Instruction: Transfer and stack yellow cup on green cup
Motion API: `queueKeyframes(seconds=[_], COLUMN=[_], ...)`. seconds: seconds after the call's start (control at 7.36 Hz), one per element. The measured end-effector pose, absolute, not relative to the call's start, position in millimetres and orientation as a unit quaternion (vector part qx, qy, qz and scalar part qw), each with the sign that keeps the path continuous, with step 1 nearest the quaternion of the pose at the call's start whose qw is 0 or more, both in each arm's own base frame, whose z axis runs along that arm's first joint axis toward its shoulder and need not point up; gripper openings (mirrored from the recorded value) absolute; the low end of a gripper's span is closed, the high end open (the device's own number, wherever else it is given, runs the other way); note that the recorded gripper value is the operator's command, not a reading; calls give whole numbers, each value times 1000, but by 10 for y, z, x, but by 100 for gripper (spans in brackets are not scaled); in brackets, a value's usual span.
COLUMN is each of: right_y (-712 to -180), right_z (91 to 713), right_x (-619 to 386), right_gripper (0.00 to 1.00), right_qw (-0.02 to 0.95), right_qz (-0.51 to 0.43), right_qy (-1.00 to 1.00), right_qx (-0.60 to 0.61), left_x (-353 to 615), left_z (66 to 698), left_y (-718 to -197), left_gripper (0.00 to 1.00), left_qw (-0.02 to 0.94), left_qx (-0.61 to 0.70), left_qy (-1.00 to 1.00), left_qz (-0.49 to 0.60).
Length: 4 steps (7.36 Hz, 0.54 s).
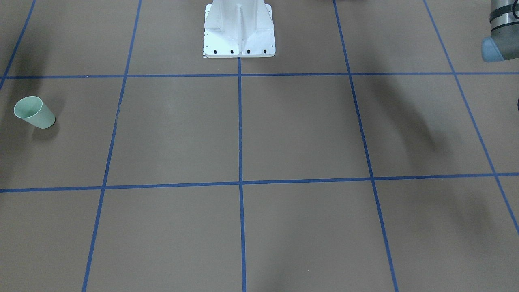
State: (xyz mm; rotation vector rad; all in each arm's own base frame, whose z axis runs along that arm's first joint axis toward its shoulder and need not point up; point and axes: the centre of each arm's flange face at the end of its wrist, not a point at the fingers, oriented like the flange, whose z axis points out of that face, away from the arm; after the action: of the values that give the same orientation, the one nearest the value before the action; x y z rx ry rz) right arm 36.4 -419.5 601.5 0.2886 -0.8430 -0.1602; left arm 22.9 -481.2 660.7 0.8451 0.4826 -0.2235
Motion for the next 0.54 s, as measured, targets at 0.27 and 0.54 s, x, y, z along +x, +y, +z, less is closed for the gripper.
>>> queueKeyframes(seconds=[0.27,0.54], right_y=[-4196,-4201], right_z=[6012,5998], right_x=[362,359], right_gripper=[100,100], right_qw=[899,898], right_qz=[-78,-78], right_qy=[-408,-410], right_qx=[139,140], left_x=[275,365], left_z=[6435,6219], left_y=[-4722,-4577], left_gripper=[8,7], left_qw=[852,811], left_qx=[421,441], left_qy=[305,384], left_qz=[-61,5])
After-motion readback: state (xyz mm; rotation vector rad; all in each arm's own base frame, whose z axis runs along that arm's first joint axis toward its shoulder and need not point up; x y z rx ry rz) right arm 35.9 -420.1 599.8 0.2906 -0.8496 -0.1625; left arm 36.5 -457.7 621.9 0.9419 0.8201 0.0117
